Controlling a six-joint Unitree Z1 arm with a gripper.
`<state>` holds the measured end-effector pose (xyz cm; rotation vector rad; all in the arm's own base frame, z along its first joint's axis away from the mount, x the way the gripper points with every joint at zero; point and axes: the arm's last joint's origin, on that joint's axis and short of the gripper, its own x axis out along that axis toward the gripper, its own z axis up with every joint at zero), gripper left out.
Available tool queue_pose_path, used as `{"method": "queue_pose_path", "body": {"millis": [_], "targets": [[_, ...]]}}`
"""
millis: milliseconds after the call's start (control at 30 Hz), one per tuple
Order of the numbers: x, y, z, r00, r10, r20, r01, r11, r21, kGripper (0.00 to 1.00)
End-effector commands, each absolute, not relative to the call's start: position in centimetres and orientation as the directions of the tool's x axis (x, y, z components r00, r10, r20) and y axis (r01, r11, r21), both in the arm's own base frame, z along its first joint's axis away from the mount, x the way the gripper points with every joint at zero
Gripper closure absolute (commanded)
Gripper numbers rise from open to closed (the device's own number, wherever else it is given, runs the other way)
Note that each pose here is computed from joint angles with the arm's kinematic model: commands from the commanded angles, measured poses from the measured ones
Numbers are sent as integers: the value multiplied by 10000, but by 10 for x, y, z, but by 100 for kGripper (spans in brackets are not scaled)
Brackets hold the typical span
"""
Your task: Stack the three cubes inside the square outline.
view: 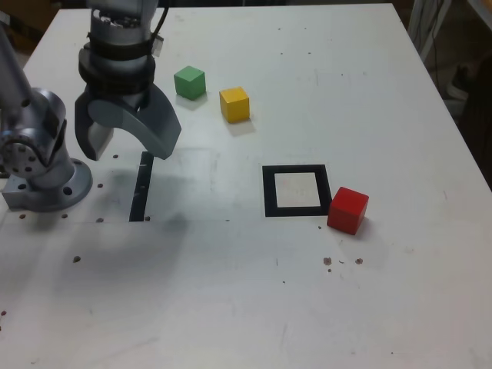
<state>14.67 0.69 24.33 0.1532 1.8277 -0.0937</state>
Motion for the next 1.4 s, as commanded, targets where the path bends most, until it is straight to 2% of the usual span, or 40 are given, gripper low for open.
{"method": "queue_pose_path", "body": {"millis": [0, 167, 300, 400, 500, 667, 733, 833, 967, 1100, 1367], "targets": [[148, 6, 241, -2539, 520, -9658, 1589, 9872, 114, 1], [145, 6, 238, -2738, 472, -9606, 1607, 9870, 27, 1], [145, 6, 241, -2615, 502, -9639, 1617, 9868, 76, 1], [151, 6, 247, -2374, 505, -9701, 1622, 9867, 117, 1], [169, 4, 261, -2021, 539, -9779, 1747, 9845, 182, 2], [218, -7, 304, -1186, 819, -9896, 2275, 9723, 532, 3], [238, -14, 317, -878, 926, -9918, 2526, 9652, 678, 3], [267, -29, 328, -712, 1063, -9918, 2981, 9511, 805, 3], [305, -57, 328, -697, 1319, -9888, 3716, 9233, 970, 3], [340, -82, 324, -476, 1532, -9871, 4444, 8882, 1164, 3], [384, -99, 322, 203, 1465, -9890, 5324, 8357, 1347, 3]]}}
